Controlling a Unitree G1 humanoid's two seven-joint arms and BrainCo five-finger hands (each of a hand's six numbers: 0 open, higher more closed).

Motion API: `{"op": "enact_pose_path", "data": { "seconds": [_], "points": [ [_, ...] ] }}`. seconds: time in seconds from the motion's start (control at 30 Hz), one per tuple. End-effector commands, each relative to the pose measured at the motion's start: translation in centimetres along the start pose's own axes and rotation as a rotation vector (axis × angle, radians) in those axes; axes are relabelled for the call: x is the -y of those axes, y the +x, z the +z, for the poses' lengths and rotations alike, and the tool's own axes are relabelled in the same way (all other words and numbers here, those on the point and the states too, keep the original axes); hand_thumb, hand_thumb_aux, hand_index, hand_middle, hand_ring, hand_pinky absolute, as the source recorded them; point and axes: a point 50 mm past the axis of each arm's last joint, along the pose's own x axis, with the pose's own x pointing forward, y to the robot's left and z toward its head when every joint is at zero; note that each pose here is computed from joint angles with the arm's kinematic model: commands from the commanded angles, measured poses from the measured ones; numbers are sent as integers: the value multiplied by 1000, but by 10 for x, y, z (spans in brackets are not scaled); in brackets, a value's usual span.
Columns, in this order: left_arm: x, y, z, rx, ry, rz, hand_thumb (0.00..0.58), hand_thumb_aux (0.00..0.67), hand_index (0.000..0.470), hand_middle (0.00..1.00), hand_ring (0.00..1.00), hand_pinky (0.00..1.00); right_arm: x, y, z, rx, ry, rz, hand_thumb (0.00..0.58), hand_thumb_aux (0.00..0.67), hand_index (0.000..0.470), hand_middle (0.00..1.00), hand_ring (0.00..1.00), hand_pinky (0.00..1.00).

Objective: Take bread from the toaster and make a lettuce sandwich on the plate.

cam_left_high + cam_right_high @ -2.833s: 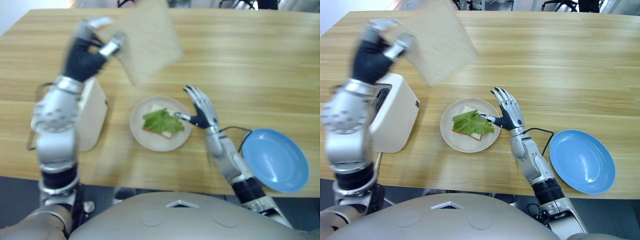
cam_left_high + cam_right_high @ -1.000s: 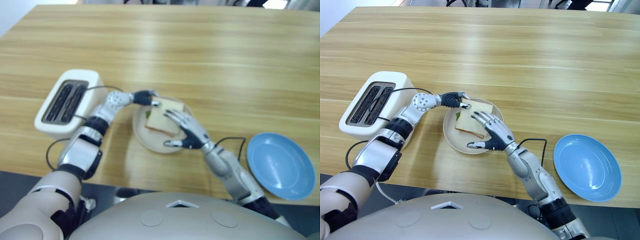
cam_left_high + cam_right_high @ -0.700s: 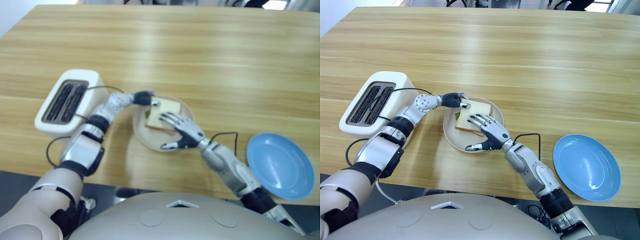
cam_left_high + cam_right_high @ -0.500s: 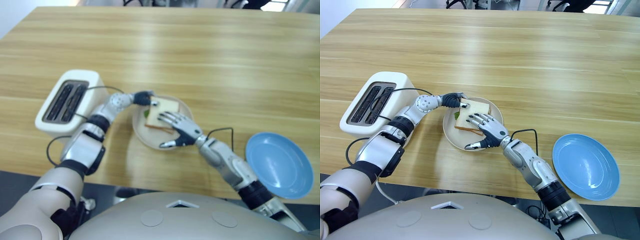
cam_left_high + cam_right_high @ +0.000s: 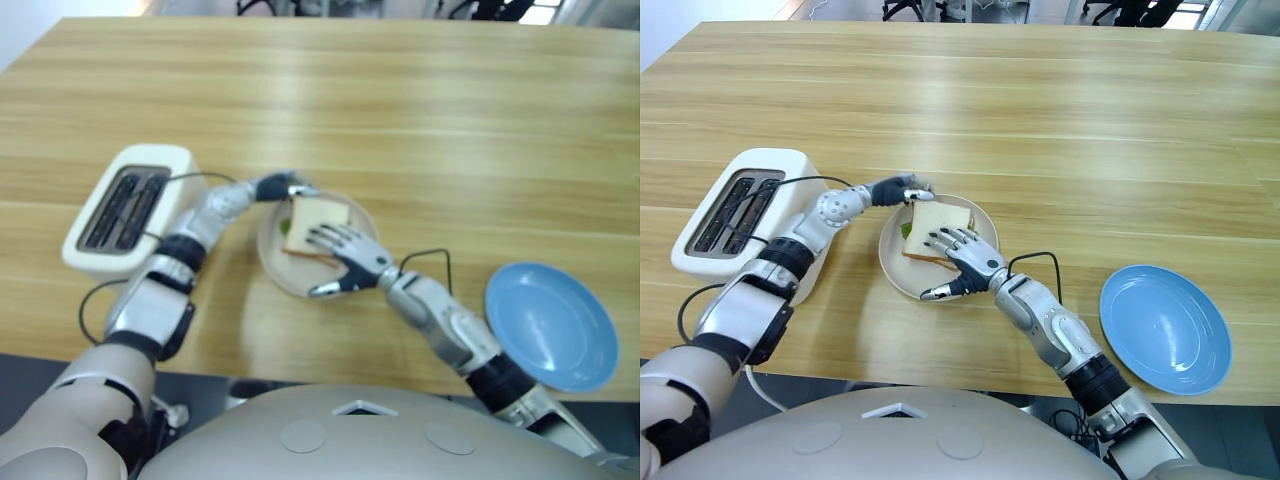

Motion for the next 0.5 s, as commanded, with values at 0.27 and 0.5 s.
{"op": "enact_pose_path", "data": {
  "seconds": [0.27,0.5],
  "points": [
    [-33,-99,43,-37,-2,205,0,0,0,0,0,0,26,-44,-5,-36,100,-145,0,0,0,0,0,0],
    [19,-130,51,-70,-96,-67,0,0,0,0,0,0,110,-89,6,90,299,-615,0,0,0,0,0,0]
  ]
}}
